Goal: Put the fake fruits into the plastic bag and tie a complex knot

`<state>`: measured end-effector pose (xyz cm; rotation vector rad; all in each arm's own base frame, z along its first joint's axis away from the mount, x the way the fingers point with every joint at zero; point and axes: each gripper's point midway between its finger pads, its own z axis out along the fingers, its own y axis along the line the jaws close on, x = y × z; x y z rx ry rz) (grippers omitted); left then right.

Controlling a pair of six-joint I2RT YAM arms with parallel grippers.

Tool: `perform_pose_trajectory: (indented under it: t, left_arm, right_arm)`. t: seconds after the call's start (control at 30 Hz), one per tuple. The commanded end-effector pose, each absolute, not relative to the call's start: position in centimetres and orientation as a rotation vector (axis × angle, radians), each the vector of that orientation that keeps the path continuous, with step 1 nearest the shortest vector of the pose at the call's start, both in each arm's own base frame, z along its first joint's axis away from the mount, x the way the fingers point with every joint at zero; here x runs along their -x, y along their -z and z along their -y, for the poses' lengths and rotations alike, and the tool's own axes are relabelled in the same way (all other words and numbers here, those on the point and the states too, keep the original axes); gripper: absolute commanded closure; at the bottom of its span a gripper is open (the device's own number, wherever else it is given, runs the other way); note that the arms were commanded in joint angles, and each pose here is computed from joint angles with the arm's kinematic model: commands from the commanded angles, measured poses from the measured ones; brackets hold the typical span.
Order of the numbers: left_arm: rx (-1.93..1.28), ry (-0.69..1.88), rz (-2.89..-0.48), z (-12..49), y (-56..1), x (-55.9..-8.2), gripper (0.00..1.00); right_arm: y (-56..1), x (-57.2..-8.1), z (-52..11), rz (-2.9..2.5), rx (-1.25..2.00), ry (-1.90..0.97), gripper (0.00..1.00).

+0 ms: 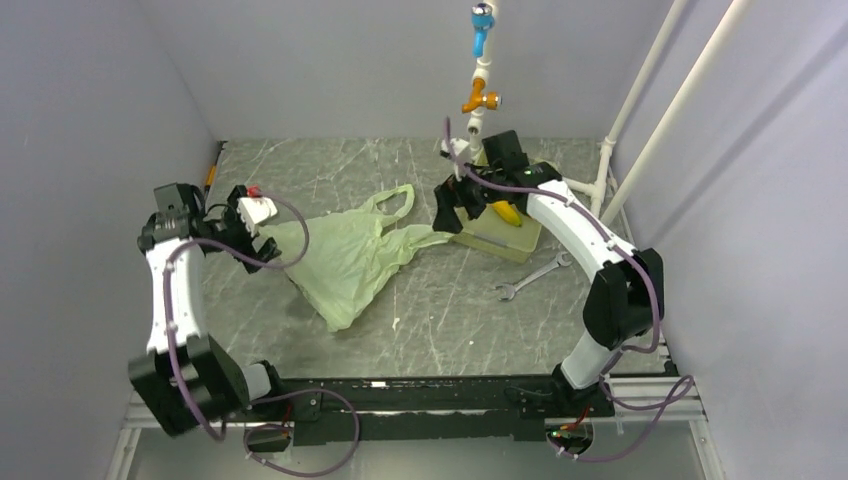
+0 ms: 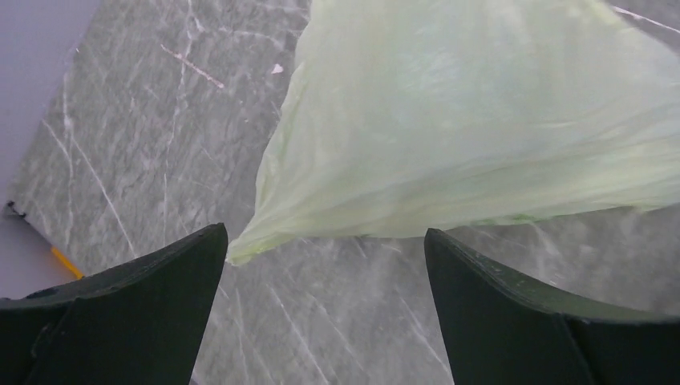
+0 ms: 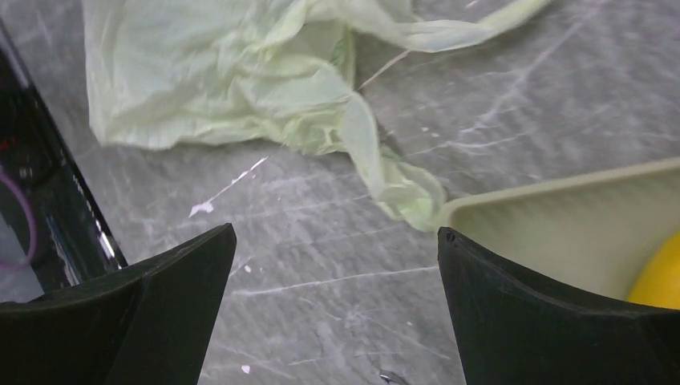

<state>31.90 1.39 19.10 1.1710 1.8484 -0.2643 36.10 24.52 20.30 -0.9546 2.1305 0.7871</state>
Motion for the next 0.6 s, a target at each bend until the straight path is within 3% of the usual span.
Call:
perform_pose_trajectory:
  t: [0.0, 0.23, 0.37, 0.57]
  left_arm:
    - [-1.175, 0.227, -1.756, 1.4, -21.2, -27.1, 0.01]
    - [-1.483, 0.420, -1.695, 7.8, -16.7, -17.5, 0.01]
    - [-1.548, 0.486, -1.673, 10.2, -13.6, -14.4, 0.01]
    - [-1.581, 0.435, -1.693, 12.0, -10.8, -14.5, 0.01]
  right_arm:
    - [-18.6, -35.2, -26.5, -2.036, 1.144, -0.746, 0.00]
    - [-14.6, -37.1, -29.2, -2.014, 1.334, -0.700, 0.00]
    - [-12.0, -36.2, -30.2, -2.037, 1.431, -0.739, 0.00]
    - [-8.7, -36.0, -30.7, -2.088, 1.453, -0.738, 0.06]
